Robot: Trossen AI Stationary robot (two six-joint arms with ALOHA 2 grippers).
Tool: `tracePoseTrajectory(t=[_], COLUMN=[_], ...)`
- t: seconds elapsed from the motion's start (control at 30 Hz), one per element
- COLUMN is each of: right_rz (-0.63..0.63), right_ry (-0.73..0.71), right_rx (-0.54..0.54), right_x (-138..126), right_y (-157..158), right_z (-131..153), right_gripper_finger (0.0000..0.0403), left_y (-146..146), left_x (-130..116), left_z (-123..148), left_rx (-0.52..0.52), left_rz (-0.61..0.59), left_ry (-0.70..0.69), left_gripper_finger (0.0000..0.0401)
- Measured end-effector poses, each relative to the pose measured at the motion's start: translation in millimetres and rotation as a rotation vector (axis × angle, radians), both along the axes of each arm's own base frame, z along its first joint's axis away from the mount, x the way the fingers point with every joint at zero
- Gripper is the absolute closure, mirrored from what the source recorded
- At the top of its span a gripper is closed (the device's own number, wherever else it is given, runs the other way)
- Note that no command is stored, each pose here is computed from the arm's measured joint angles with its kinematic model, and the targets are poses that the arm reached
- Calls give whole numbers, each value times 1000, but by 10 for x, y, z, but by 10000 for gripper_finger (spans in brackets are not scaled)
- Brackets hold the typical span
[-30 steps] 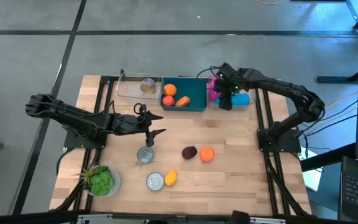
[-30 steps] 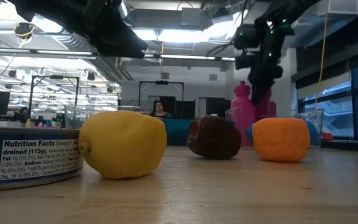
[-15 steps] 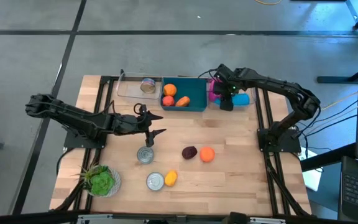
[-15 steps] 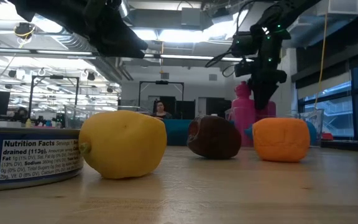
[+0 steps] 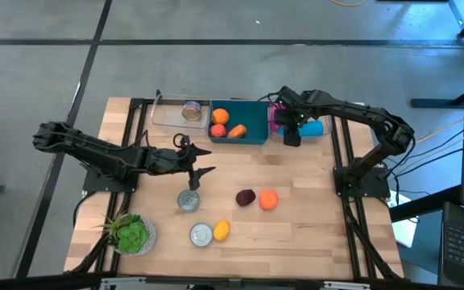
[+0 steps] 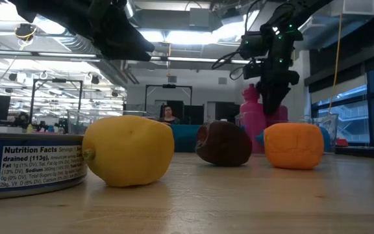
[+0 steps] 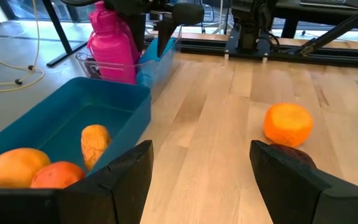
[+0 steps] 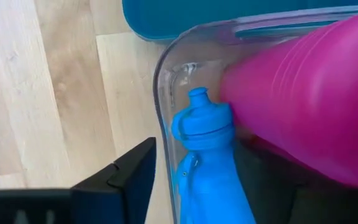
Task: Pick & Place Food Item
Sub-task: Adjust the violet water bottle
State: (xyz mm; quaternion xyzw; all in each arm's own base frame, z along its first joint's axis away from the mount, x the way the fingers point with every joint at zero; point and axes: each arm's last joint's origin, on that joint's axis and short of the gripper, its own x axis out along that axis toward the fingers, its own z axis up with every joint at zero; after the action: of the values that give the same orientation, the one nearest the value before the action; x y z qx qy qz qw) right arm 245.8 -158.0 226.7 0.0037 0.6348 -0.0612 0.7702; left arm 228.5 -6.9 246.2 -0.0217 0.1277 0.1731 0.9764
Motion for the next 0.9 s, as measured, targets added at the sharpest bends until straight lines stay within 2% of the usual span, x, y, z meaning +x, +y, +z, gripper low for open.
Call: tracePoseTrajectory(t=[0.07,0.17,0.3,0.63,0.9], right_rz=[-5,-23,-52,-75,-85], right_ry=[15,82,87,85,4], right_rx=[-13,-94,-103,-120,-162], right_x=[-5,-23,-25,-50,-151], right_y=[0,-7,-8,6,71], right_z=[-6,-20,-20,20,250], right_gripper_finger=[177,162,151,154,154], left_y=[0,0,0,0,0], left_x=[0,0,0,0,0], left_z=[0,0,-1,-1,-1], left_rx=[-3,-3,-4,-4,-3], left_rz=[1,1,1,1,1], left_ry=[-1,-1,-1,0,0], left_gripper_finger=[141,141,141,141,141])
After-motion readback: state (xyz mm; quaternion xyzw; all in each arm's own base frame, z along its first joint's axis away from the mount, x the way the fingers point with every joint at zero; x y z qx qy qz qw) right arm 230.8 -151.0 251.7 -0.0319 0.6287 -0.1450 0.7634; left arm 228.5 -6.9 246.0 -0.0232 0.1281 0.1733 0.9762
